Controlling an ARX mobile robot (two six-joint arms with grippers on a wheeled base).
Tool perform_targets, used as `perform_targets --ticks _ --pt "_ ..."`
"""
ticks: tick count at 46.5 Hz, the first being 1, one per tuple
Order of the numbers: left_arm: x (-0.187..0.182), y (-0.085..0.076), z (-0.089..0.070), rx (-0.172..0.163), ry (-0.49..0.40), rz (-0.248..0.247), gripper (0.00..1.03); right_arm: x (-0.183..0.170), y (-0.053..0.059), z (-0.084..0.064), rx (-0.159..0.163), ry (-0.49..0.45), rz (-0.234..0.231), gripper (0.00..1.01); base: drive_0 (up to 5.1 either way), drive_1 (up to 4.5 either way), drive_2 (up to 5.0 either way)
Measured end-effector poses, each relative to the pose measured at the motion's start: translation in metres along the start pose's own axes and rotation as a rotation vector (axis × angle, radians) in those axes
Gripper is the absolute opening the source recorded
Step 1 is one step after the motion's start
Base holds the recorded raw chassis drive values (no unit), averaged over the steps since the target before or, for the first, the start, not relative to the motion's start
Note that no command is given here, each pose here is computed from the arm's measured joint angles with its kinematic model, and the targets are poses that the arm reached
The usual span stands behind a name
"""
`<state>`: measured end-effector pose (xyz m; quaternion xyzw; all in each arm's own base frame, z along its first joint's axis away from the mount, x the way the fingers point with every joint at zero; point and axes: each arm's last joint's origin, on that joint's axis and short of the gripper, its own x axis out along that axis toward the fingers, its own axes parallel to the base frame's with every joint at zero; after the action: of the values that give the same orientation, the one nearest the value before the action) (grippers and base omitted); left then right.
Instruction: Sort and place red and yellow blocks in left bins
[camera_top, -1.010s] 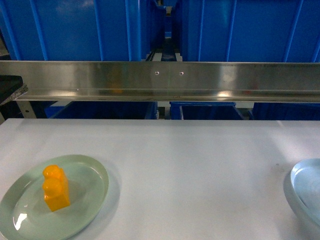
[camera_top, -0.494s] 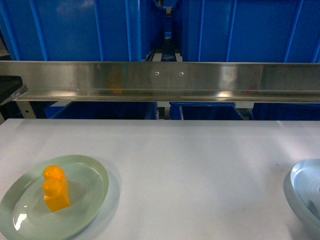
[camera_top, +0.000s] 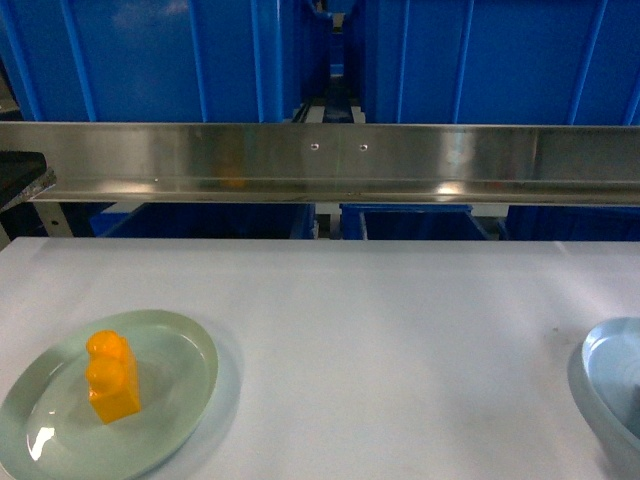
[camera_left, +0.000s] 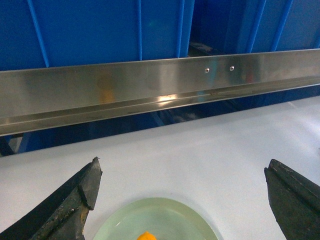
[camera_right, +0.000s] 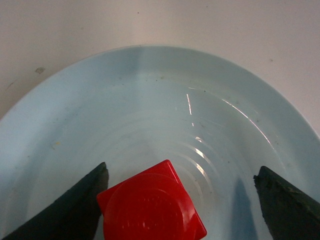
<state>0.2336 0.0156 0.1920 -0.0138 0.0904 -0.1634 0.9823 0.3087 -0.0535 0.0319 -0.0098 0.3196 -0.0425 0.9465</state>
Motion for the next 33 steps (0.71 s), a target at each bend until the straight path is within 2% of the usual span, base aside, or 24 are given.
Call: perform_targets --ticks 8,18,27,33 --pt "0.0 0.0 0.0 0.0 0.0 0.0 0.98 0.0 0.001 0.0 0.0 0.0 0.001 0.56 0.0 0.0 0.0" --pt "0.0 0.0 0.0 0.0 0.0 0.0 0.98 0.0 0.002 0.001 -0.003 -0.004 0.002 0.3 0.0 0.0 0.0" --pt "0.0 0.0 0.0 0.0 0.0 0.0 0.98 -0.004 0.002 0.0 0.007 -0.012 -0.002 0.29 0.0 0.0 0.0" --pt "0.0 0.0 0.0 0.0 0.001 0.0 0.98 -0.018 0.005 0.008 0.01 -0.057 0.001 0.29 0.0 0.0 0.0"
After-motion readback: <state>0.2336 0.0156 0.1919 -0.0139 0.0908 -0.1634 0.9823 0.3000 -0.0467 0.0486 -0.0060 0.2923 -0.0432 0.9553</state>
